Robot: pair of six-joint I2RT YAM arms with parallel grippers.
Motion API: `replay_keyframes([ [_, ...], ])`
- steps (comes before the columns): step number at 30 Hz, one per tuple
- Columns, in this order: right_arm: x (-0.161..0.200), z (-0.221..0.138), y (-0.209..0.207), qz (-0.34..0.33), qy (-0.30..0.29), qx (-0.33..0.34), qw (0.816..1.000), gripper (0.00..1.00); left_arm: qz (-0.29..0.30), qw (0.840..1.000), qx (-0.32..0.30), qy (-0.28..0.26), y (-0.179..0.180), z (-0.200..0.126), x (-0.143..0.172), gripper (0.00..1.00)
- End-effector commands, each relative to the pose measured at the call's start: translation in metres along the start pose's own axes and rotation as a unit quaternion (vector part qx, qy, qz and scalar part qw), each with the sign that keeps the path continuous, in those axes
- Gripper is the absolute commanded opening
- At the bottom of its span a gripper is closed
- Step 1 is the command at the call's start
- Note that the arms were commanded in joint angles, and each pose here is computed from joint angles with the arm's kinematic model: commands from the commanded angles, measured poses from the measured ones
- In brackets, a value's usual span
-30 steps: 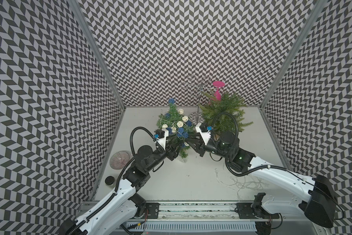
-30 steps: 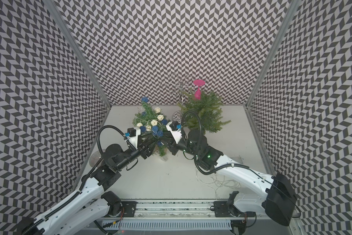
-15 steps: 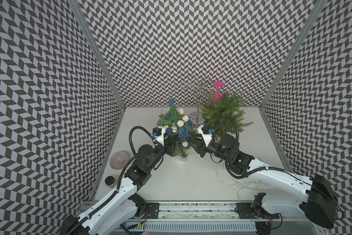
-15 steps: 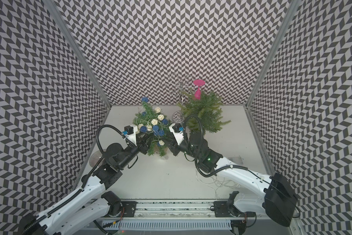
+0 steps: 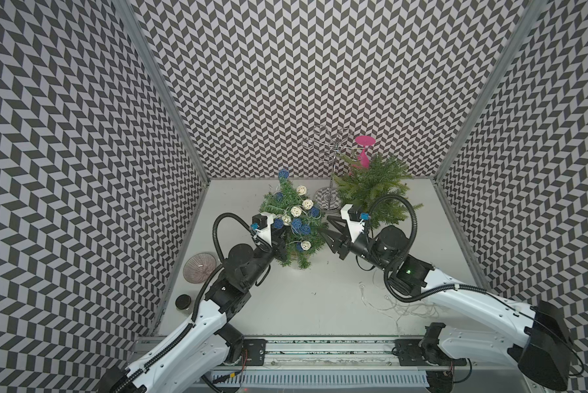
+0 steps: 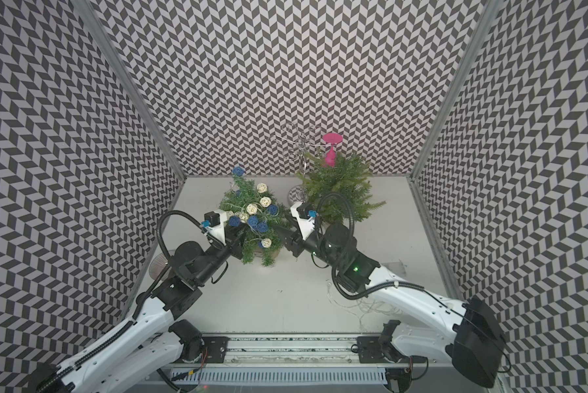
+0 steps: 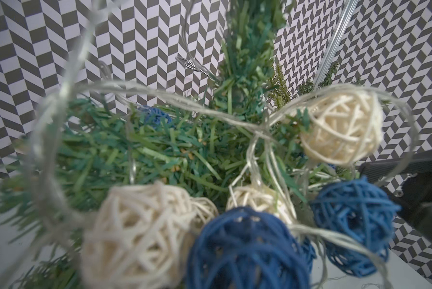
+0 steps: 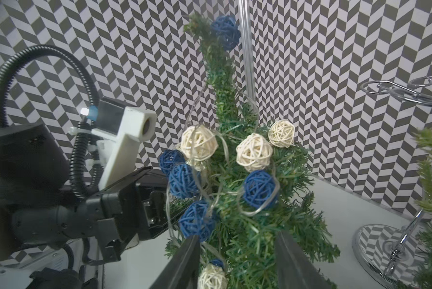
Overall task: Wrap string light around the christmas tree
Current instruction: Wrap the light string around the Christmas tree.
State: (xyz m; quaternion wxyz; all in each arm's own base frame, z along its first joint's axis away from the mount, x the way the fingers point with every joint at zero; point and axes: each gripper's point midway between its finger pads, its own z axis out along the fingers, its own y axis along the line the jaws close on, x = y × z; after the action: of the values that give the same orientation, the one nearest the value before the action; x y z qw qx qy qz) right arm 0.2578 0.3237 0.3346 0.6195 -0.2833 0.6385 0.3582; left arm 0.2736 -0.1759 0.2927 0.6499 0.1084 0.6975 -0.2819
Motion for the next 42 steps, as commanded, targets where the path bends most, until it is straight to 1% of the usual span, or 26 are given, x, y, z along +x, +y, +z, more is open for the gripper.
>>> replay_keyframes([
  [1, -0.033, 0.005, 0.004, -0.014, -0.046, -0.009, 0.999, 0.55, -0.007, 1.000, 0.021, -0.013, -0.008, -0.010, -0.005, 0.00],
  [4, -0.034, 0.011, 0.018, -0.024, -0.047, -0.050, 0.997, 0.55, -0.004, 1.000, 0.016, -0.019, -0.006, -0.010, -0.007, 0.00],
  [6, -0.031, 0.011, 0.033, -0.034, -0.044, -0.090, 0.994, 0.54, -0.002, 1.000, 0.011, -0.005, -0.005, -0.004, -0.005, 0.00],
  [9, -0.030, 0.008, 0.045, -0.045, -0.044, -0.112, 0.992, 0.54, -0.003, 1.000, 0.024, 0.007, -0.009, 0.003, 0.004, 0.00],
  [12, -0.034, 0.004, 0.045, -0.047, -0.055, -0.102, 0.992, 0.53, -0.002, 1.000, 0.019, 0.015, -0.005, 0.007, 0.011, 0.00],
  [14, -0.038, 0.003, 0.044, -0.046, -0.059, -0.098, 0.992, 0.53, -0.003, 1.000, 0.009, 0.010, -0.001, 0.006, 0.011, 0.00],
  [19, -0.041, 0.023, 0.036, -0.053, -0.039, -0.072, 0.995, 0.53, -0.005, 1.000, 0.021, 0.005, -0.005, 0.003, 0.009, 0.00],
  [20, -0.040, 0.028, 0.034, -0.054, -0.037, -0.066, 0.996, 0.51, -0.005, 1.000, 0.023, 0.006, -0.006, 0.002, 0.009, 0.00],
  [22, -0.038, 0.035, 0.033, -0.058, -0.031, -0.064, 0.996, 0.42, -0.006, 1.000, 0.023, 0.007, -0.006, 0.002, 0.010, 0.00],
  [26, -0.037, 0.046, 0.026, -0.063, -0.022, -0.046, 0.997, 0.14, -0.009, 0.999, 0.029, 0.011, -0.007, 0.002, 0.016, 0.00],
  [28, -0.046, 0.042, 0.026, -0.065, -0.034, -0.044, 0.996, 0.07, -0.009, 1.000, 0.028, 0.011, -0.006, 0.002, 0.018, 0.00],
  [29, -0.051, 0.041, 0.030, -0.066, -0.039, -0.052, 0.996, 0.05, -0.009, 1.000, 0.027, 0.012, -0.005, 0.003, 0.018, 0.00],
  [33, -0.069, 0.037, 0.045, -0.076, -0.048, -0.089, 0.992, 0.05, -0.011, 0.999, 0.032, 0.019, -0.006, 0.006, 0.024, 0.02],
  [36, -0.077, 0.034, 0.048, -0.084, -0.051, -0.095, 0.991, 0.05, -0.012, 0.999, 0.035, 0.022, -0.006, 0.007, 0.027, 0.03],
  [39, -0.076, 0.031, 0.049, -0.097, -0.049, -0.098, 0.989, 0.05, -0.014, 0.999, 0.035, 0.023, -0.005, 0.007, 0.029, 0.05],
  [42, -0.065, 0.027, 0.059, -0.112, -0.032, -0.130, 0.985, 0.05, -0.016, 0.999, 0.034, 0.027, -0.004, 0.008, 0.033, 0.09],
])
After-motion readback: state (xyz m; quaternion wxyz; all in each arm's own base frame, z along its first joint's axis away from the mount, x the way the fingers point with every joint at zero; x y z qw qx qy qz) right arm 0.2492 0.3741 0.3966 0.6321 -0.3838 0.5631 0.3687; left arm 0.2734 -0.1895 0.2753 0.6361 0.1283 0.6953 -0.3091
